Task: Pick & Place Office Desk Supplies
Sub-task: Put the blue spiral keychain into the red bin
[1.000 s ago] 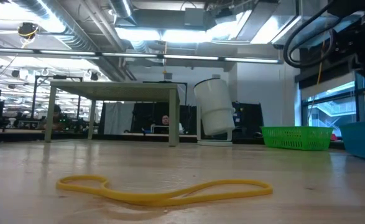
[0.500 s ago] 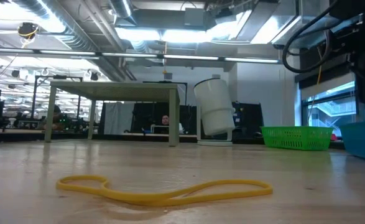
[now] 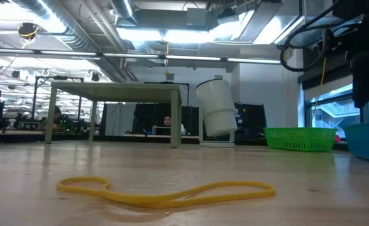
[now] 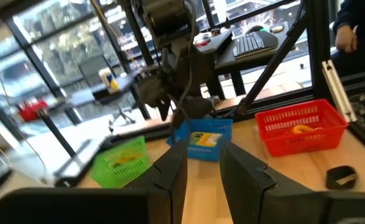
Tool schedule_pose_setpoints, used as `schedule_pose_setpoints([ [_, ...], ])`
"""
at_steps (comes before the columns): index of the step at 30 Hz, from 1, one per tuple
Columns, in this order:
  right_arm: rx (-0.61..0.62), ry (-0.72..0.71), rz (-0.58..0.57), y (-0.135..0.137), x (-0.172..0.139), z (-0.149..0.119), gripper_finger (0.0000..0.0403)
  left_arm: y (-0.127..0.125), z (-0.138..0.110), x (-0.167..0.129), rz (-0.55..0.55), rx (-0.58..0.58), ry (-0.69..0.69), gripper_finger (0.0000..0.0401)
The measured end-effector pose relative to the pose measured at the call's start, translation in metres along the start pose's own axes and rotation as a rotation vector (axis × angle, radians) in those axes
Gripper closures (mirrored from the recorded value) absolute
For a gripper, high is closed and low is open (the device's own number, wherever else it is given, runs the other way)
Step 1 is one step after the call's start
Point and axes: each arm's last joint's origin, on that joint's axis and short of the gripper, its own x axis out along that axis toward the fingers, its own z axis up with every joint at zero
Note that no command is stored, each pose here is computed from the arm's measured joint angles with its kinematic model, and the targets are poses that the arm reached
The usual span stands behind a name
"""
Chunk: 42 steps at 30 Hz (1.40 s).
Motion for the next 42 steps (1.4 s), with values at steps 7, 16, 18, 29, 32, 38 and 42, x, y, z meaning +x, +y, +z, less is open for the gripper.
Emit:
schedule_pose_setpoints([
  [7, 0.171, -0.071, 0.087, 0.009, -0.001, 0.006, 0.0183, -0.016, -0.019, -0.012, -0.114, -0.188, 0.175, 0.0283],
  [16, 0.222, -0.253, 0.214, 0.024, -0.005, 0.021, 0.0183, -0.051, -0.042, -0.053, -0.623, -0.459, 0.608, 0.0223],
  [18, 0.224, -0.27, 0.241, 0.027, -0.006, 0.023, 0.0183, -0.062, -0.046, -0.064, -0.684, -0.484, 0.688, 0.0222],
  [29, 0.251, -0.3, 0.296, 0.031, -0.009, 0.026, 0.0183, -0.104, -0.087, -0.082, -0.637, -0.299, 0.77, 0.0236],
  [32, 0.251, -0.3, 0.296, 0.032, -0.009, 0.027, 0.0183, -0.111, -0.104, -0.079, -0.624, -0.21, 0.791, 0.0235],
  [38, 0.25, -0.3, 0.296, 0.032, -0.009, 0.027, 0.0183, -0.115, -0.122, -0.07, -0.568, -0.134, 0.803, 0.0241],
  [42, 0.25, -0.301, 0.297, 0.032, -0.009, 0.027, 0.0183, -0.116, -0.125, -0.07, -0.574, -0.112, 0.812, 0.0259],
])
